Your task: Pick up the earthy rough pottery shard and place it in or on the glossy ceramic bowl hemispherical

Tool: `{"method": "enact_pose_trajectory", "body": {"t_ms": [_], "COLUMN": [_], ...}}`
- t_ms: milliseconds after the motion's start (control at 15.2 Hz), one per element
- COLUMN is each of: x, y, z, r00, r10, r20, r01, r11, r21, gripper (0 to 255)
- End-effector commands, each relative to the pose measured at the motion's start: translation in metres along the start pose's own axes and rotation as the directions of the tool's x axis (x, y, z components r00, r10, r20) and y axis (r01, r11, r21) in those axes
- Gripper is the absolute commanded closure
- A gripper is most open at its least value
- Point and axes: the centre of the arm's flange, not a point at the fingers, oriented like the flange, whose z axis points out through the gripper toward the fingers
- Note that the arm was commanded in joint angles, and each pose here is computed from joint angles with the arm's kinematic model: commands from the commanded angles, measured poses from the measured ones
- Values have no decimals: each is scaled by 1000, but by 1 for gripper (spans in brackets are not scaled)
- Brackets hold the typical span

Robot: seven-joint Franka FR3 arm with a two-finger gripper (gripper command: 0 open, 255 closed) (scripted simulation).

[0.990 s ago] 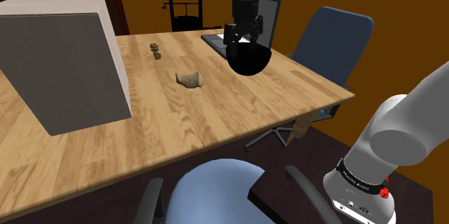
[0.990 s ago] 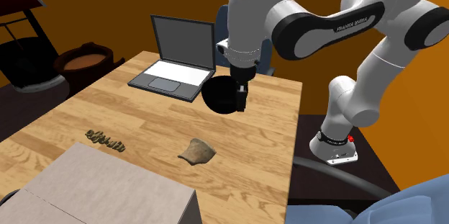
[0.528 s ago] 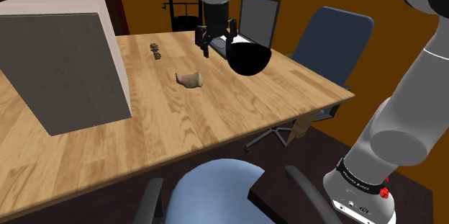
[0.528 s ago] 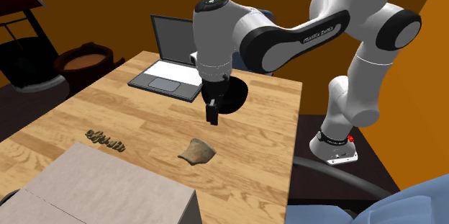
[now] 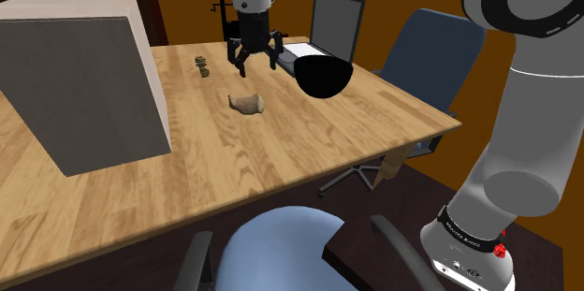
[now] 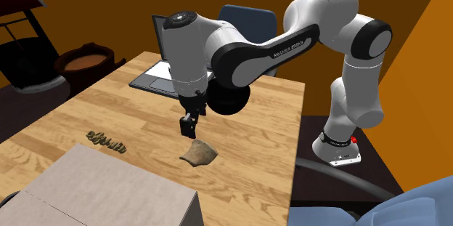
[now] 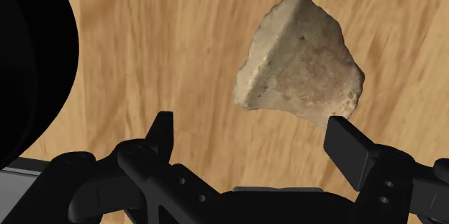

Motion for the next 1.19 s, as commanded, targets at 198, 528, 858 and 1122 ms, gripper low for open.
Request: {"method": "enact_pose_trajectory", "body": {"t_ms": [198,528,858,1122], "x": [2,2,2,2], "y": [0,0,0,0], "z": [26,29,29,29], "r00": [1000,1000,1000,1000], "r10": [2,2,2,2], "r20": [-1,-1,-1,-1], "r01": [-2,-2,-2,-2], "r11": [1000,1000,1000,1000], "r21": [1,1,1,1], "gripper": [0,0,255,255]}}
